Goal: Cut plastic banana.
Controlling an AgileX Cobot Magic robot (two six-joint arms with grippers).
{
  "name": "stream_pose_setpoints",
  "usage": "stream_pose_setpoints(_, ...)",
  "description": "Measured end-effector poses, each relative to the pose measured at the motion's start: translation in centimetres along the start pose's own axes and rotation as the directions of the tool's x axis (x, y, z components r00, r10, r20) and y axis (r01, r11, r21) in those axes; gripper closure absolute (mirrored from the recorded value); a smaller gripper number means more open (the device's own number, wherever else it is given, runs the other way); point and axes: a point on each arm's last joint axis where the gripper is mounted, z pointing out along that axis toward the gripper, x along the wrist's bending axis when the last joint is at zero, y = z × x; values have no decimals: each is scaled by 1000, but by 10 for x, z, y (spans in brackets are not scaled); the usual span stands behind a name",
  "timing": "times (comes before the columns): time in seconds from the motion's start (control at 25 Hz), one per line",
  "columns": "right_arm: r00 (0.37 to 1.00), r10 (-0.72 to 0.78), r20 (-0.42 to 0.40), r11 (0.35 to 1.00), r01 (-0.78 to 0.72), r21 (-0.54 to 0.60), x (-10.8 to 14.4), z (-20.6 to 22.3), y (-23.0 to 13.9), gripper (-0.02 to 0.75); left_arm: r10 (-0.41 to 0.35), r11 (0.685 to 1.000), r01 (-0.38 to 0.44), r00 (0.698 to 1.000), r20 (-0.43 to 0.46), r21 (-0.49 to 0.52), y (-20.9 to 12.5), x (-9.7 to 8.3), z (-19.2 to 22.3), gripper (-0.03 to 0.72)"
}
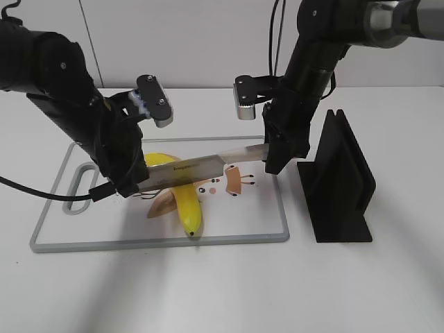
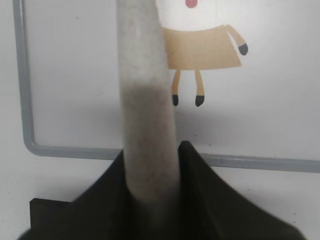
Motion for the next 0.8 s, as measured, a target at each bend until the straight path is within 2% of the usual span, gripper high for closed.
stream_pose_setpoints(0.2, 999, -17, 47, 1000, 18, -10, 8, -24, 7, 547, 3, 1000, -3, 1000, 25, -3, 11, 5, -18, 679)
stream_pose_setpoints(0.52, 982, -55, 181, 996, 67, -62, 32, -96, 21, 556, 75, 995, -77, 997, -37, -65, 36, 13, -98, 682)
stream_pose_setpoints(0.8, 980, -51, 193, 994, 68, -80, 36, -104, 24, 556, 91, 994, -93, 995, -43, -63, 39, 14, -113, 682)
